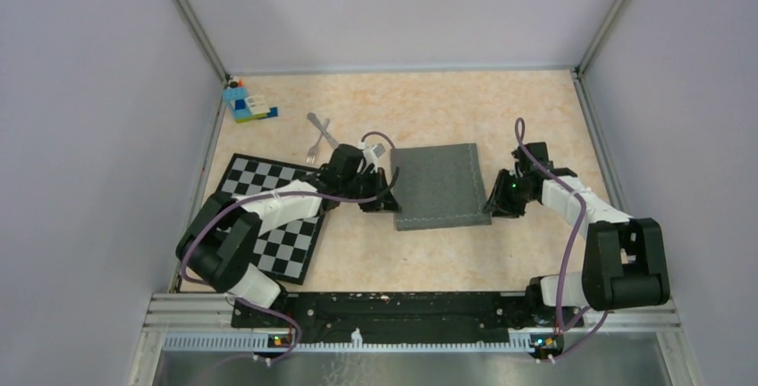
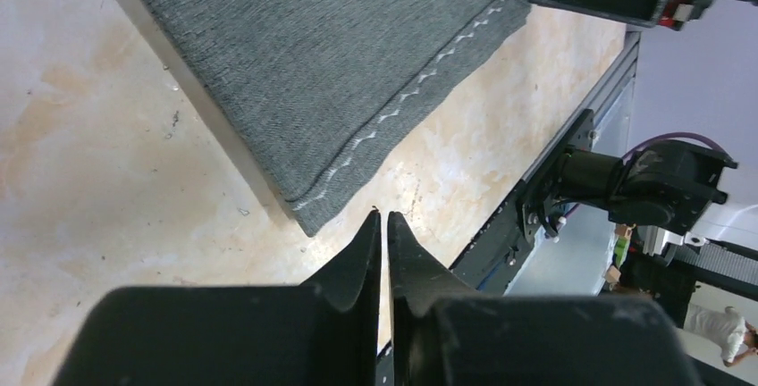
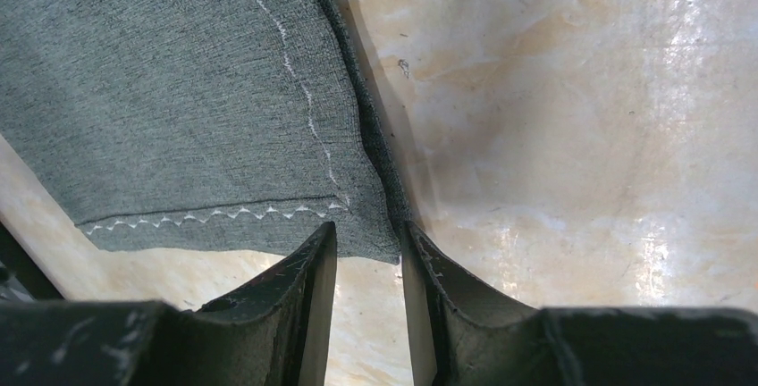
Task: Fold the napkin into a case and place the utensils inside
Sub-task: Pick up the top corner of the square-folded napkin from the center of the board.
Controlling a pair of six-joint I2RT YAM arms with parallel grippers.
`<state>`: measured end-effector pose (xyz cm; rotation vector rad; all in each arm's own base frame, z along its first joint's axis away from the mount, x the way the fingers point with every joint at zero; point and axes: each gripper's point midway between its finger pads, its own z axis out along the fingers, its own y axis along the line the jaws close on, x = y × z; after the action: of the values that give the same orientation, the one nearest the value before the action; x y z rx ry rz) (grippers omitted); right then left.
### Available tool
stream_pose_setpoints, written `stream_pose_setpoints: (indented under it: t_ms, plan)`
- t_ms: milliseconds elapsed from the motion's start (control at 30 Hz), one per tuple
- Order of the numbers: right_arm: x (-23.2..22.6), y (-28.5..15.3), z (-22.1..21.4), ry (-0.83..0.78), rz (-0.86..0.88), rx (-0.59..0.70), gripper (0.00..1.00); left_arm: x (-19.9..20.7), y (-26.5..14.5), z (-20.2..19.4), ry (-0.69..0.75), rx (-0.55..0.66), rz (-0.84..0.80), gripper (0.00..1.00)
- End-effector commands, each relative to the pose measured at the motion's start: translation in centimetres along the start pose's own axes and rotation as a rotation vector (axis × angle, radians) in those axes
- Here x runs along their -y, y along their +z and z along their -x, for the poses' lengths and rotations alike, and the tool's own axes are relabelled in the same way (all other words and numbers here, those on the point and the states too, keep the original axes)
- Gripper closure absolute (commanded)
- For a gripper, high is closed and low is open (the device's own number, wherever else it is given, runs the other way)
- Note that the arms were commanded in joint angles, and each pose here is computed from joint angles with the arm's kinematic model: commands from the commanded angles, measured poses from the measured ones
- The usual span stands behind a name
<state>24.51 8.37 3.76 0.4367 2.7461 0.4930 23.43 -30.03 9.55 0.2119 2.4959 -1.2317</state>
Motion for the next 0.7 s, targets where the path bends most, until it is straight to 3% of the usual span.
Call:
stream_pose_setpoints:
  t_ms: [0, 667]
  plan:
    - [-0.1, 0.1, 0.7, -0.004, 0.007, 0.020, 0.67, -0.4, 1.3, 0.0, -0.023, -0.016, -0.016, 0.94]
    - [-0.1, 0.2, 0.2, -0.002, 0.017, 0.001, 0.71, -5.7, 3.5, -3.7, -0.105, -0.114, 0.109, 0.99]
